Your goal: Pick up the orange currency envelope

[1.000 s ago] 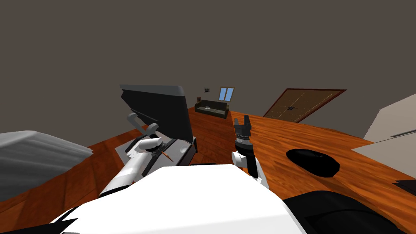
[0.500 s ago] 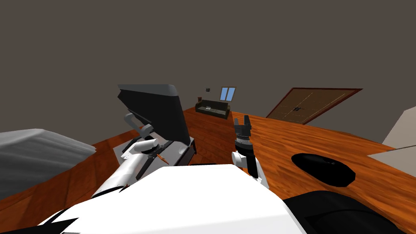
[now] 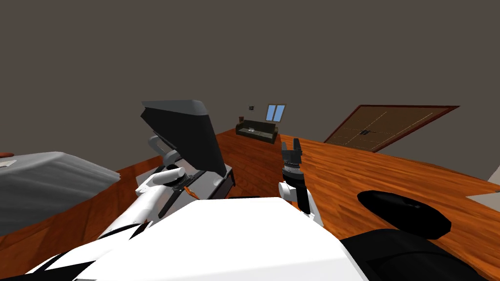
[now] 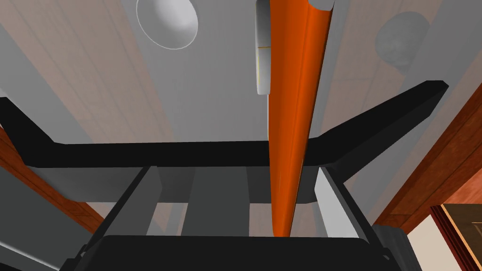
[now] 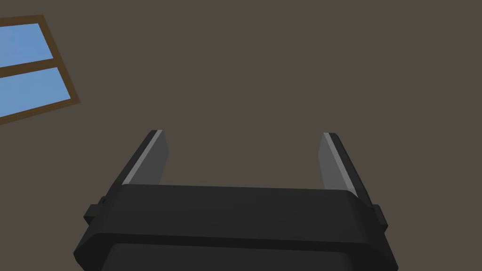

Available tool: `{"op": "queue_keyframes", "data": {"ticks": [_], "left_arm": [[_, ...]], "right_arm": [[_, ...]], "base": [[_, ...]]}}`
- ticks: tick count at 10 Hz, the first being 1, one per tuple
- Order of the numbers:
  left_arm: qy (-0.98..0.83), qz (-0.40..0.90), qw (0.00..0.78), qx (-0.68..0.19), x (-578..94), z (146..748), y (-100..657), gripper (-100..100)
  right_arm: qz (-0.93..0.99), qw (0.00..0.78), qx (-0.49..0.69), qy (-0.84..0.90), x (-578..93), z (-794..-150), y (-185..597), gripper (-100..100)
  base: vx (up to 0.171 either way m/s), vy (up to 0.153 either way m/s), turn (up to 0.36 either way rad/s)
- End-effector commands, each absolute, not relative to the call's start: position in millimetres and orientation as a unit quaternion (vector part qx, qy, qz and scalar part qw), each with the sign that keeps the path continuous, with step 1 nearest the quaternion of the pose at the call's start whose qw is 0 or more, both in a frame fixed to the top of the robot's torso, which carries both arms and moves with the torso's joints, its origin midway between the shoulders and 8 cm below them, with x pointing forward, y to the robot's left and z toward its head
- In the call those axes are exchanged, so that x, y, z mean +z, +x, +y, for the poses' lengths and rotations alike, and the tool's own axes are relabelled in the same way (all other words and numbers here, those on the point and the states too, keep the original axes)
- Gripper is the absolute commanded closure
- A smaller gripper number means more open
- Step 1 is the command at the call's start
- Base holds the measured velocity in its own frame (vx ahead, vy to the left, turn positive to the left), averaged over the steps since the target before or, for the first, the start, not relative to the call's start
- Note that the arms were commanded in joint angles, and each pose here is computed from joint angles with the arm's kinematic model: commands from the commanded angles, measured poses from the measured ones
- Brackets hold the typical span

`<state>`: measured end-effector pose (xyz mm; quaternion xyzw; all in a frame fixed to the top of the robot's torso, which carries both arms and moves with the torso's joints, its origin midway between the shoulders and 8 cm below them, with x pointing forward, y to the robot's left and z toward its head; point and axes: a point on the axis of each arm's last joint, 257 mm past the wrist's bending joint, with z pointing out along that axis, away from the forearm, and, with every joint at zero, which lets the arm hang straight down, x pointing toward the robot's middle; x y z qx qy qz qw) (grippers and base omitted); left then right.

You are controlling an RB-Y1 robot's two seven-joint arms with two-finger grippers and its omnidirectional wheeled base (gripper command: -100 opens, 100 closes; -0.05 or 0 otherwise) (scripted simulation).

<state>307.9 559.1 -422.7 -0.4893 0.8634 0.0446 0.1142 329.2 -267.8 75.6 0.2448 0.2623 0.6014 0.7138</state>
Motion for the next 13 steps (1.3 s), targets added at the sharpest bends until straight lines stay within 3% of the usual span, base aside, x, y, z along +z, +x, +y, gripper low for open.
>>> {"op": "queue_keyframes", "data": {"ticks": [1, 13], "left_arm": [[-0.483, 0.867, 0.114, 0.043, -426, 571, 302, -100], [-0.466, 0.875, 0.124, 0.042, -430, 657, 255, -100]], "right_arm": [[0.262, 0.714, 0.601, 0.245, 76, -268, 329, 0], [0.262, 0.714, 0.602, 0.245, 76, -268, 329, 0]], "base": [[0.082, -0.097, 0.091], [0.067, -0.095, 0.062]]}}
